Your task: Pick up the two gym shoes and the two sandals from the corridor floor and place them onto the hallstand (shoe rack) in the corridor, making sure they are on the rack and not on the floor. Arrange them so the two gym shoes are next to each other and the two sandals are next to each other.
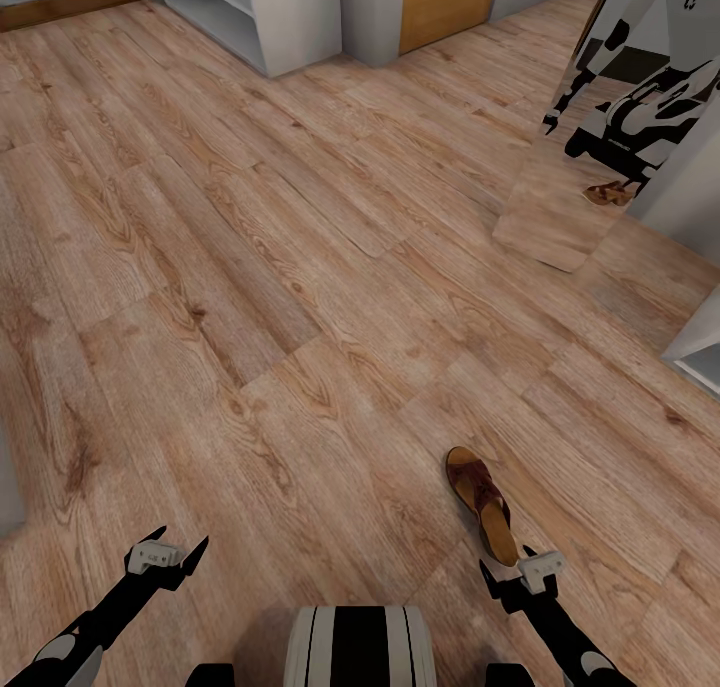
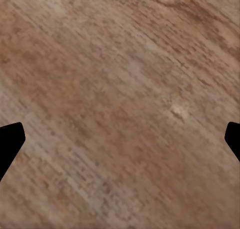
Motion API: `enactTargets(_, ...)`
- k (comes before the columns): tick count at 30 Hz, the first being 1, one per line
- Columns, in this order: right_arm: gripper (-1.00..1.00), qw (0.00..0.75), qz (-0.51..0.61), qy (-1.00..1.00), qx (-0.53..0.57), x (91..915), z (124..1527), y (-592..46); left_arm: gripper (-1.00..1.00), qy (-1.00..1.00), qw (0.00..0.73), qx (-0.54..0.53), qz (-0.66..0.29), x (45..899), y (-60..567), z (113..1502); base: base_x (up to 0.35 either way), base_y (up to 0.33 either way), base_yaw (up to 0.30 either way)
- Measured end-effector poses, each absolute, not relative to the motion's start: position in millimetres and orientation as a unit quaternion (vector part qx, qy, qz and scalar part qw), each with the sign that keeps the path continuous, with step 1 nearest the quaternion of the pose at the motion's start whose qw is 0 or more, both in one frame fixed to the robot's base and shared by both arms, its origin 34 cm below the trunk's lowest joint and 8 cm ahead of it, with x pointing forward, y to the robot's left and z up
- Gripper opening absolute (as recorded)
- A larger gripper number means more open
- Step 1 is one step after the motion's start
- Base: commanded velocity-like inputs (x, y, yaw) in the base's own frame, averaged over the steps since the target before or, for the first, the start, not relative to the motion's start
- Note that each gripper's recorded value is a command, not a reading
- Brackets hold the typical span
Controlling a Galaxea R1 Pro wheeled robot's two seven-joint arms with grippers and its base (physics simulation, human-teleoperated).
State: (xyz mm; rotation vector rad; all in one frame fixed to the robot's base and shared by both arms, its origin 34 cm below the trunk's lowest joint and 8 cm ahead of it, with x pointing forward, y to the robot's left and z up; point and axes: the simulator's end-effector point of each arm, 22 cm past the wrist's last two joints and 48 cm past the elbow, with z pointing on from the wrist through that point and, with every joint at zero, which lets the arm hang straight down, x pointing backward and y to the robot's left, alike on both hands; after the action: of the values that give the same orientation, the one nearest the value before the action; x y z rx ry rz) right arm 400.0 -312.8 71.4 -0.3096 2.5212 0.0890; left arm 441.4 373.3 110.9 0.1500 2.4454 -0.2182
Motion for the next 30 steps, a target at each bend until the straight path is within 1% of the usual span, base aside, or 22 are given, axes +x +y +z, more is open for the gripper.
enactTargets(30, 1.00, 0.301, 0.033, 0.946, -0.116, 409.6, 71.8, -311.9, 1.00, 0.937, 0.334, 0.057, -0.084, 441.4, 373.3, 110.9, 0.000, 0.000, 0.000)
